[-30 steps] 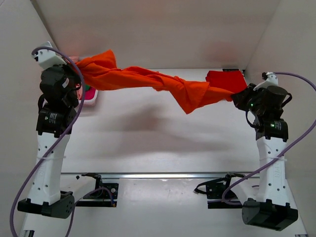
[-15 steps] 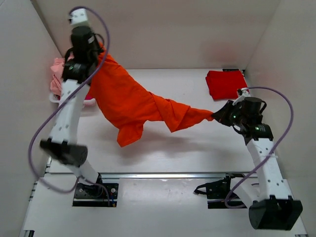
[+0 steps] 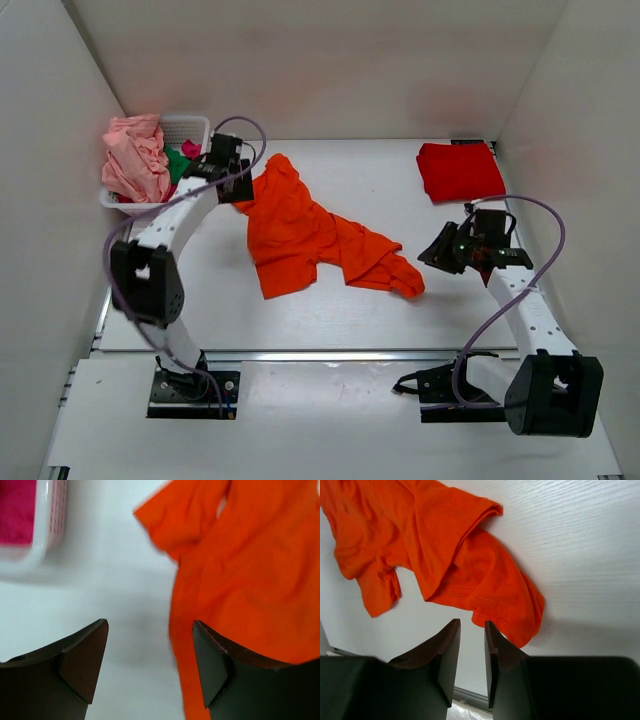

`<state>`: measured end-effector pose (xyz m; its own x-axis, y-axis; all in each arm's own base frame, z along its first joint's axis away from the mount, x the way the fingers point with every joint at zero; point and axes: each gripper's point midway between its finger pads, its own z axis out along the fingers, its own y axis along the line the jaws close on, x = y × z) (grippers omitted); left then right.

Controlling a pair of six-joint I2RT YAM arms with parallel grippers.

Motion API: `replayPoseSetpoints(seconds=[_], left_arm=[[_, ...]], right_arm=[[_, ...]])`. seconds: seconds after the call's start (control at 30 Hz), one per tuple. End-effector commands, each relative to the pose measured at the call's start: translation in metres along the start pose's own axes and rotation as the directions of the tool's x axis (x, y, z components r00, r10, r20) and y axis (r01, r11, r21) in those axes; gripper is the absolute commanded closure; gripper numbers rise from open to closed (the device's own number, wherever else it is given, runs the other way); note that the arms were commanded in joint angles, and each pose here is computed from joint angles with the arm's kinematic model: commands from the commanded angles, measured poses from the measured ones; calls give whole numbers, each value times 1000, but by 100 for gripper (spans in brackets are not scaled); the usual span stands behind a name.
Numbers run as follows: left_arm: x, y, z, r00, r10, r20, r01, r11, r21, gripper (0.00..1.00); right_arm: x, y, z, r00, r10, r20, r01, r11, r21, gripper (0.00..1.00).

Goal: Fold and stack the t-shirts
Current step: Flatten out the tshirt

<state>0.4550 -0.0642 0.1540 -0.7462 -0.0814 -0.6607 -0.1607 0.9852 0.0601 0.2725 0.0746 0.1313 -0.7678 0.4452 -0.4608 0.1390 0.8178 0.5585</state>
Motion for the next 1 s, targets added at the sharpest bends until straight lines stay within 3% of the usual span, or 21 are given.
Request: replayPoseSetpoints(seconds=[0.0,0.03,0.13,0.2,0.33,0.43,0.57,0.7,0.93,0.97], left_arm=[[25,-15,-67,997,24,71,-31,994,106,21],[29,-24,-81,995,19,98,-34,987,157,21],[90,-35,-89,1000,16,4,-16,967,255,22],[128,-39,-87,997,47,-57,-30,965,260,22],[176,-53,-79,981,98,-170,-54,967,250,21],[195,-61,-72,974,109,-197,-65,973,221,19],[211,-61,-60,970,82,-228,-38,980,194,19],[231,-64,-50,959,81,-270,-33,983,179,23],[252,-83,-37,945,102,-311,-39,978,203,39],[254,-86,-35,944,103,-314,-39,978,205,51]], right_arm=[[-5,3,7,997,-75,34,75,997,-3,76],[-5,2,8,997,-76,32,76,997,3,74],[5,4,16,985,-170,-16,171,985,36,68],[15,-2,24,975,-208,-71,214,974,77,65],[19,-3,27,971,-230,-71,236,966,100,59],[23,-8,27,972,-224,-74,231,967,110,54],[24,-16,24,970,-227,-85,237,960,146,35],[25,-22,24,974,-210,-89,223,960,170,34],[40,-23,29,973,-202,-110,219,962,164,35],[40,-19,31,972,-212,-106,226,962,155,36]])
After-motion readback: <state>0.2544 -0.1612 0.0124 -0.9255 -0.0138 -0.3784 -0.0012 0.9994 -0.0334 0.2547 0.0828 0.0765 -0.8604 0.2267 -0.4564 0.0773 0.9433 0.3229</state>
